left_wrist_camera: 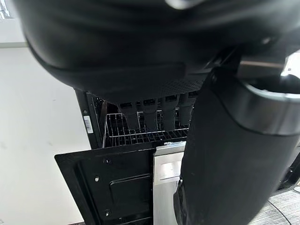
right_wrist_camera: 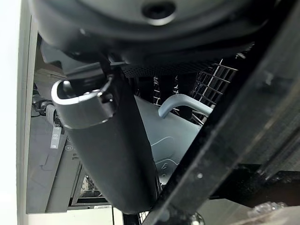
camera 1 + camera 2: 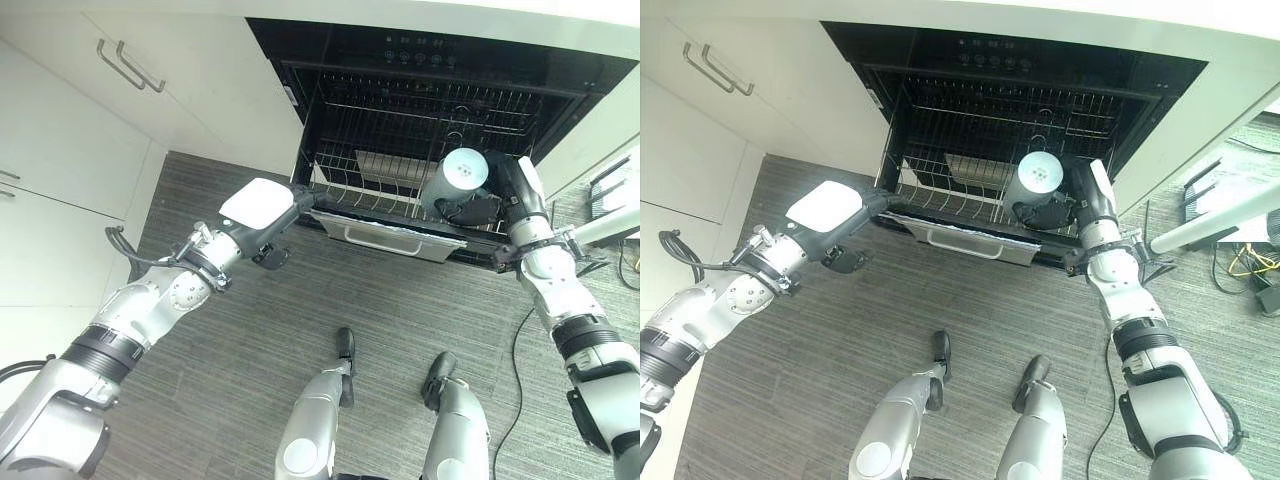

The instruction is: Place the dishes in the dishwasher.

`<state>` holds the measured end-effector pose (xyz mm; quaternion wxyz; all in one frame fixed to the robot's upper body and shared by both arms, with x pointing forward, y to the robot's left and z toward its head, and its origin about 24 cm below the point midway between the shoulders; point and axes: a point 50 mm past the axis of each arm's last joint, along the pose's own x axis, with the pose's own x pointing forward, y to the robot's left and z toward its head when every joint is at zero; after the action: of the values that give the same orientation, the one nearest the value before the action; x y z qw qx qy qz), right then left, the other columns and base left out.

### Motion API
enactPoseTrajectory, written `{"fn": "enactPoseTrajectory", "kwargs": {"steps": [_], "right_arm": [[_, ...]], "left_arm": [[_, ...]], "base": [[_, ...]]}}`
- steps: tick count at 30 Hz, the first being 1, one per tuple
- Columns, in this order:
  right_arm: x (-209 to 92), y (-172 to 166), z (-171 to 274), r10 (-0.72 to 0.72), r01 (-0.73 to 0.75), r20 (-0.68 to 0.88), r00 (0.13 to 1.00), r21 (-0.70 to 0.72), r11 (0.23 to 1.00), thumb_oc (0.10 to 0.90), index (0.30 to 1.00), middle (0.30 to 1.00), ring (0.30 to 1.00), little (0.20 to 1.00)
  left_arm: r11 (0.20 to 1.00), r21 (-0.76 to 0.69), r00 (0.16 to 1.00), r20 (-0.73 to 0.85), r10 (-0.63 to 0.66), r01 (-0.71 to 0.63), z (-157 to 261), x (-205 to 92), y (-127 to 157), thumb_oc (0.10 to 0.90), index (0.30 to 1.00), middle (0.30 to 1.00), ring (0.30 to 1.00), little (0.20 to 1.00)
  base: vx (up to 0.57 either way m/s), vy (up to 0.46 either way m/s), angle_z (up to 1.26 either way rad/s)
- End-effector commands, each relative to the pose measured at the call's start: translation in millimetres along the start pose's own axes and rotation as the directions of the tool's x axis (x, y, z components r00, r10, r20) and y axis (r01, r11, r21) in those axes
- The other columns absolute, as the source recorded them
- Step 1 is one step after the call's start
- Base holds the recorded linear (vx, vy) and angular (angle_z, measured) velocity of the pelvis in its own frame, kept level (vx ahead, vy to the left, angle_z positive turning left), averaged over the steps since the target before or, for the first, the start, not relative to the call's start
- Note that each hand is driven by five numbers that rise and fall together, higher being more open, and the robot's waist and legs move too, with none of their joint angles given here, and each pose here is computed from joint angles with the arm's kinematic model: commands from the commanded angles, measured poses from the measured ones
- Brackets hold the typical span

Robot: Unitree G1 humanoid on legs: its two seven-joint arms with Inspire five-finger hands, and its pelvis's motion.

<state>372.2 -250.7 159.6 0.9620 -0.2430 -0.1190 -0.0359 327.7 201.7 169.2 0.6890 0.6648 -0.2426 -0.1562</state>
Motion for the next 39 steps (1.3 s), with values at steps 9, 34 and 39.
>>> {"fn": "enactPoseTrajectory", "kwargs": {"steps": [9,34,39], "right_arm": [[11.4,-24.5,12.7,-0.003,0.002,-0.011,1.000,-0.099,0.995,0.800,0.900,0.900,0.900,0.900],[11.2,-28.9,27.4,-0.205,0.200,0.039,0.978,0.107,0.974,0.800,0.900,0.900,0.900,0.900],[-6.7,-24.0,40.4,-0.297,0.254,0.158,0.942,0.244,0.936,0.800,0.900,0.900,0.900,0.900]], "left_arm": [[0.975,0.044,0.975,0.033,0.218,-0.220,1.3,9.4,53.7,0.800,0.900,0.900,0.900,0.900],[0.982,0.033,0.982,-0.002,0.187,-0.187,0.8,8.5,45.8,0.800,0.900,0.900,0.900,0.900],[0.981,-0.004,0.980,-0.048,0.194,-0.195,2.2,0.0,32.5,0.800,0.900,0.900,0.900,0.900]], "base": [[-0.01,-0.003,0.00],[0.00,0.008,0.00],[0.03,0.107,-0.07]]}}
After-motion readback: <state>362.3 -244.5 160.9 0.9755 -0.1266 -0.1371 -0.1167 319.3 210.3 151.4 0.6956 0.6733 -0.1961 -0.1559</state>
